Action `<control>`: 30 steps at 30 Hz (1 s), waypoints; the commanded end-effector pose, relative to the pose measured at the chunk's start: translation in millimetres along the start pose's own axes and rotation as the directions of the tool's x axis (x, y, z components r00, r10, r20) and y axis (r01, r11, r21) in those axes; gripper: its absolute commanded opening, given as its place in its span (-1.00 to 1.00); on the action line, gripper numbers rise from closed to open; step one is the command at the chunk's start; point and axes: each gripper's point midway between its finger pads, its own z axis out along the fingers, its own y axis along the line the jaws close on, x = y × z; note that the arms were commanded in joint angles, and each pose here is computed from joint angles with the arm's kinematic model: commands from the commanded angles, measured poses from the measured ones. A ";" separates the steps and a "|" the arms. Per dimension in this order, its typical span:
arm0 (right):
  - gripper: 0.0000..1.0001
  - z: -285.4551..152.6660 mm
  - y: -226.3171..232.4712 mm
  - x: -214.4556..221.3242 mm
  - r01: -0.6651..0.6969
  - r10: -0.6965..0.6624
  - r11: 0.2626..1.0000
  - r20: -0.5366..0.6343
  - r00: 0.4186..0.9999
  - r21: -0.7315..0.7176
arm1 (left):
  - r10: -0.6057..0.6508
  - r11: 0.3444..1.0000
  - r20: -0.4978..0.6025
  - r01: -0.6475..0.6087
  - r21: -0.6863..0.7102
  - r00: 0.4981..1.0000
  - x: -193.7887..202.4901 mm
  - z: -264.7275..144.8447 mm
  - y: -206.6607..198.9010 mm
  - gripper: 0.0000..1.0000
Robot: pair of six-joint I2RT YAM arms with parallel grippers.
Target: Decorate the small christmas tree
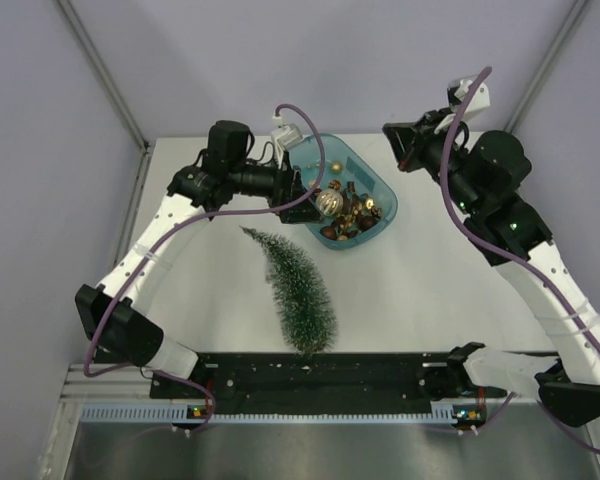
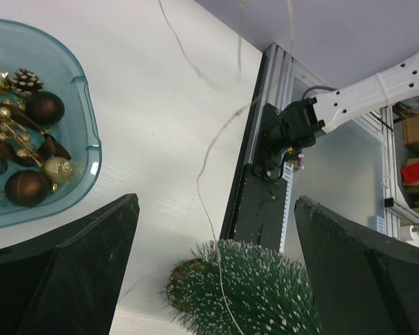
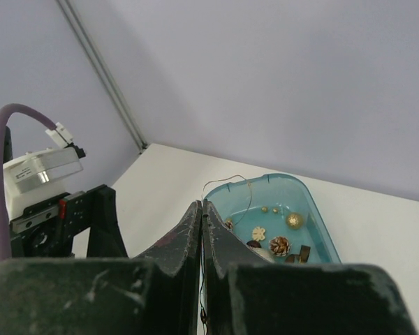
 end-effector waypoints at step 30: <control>-1.00 -16.1 -11.1 -27.8 0.062 -0.065 0.997 0.064 0.996 0.054 | 0.142 0.990 0.015 -0.142 -0.014 0.990 -6.1 18.0 15.6 -0.98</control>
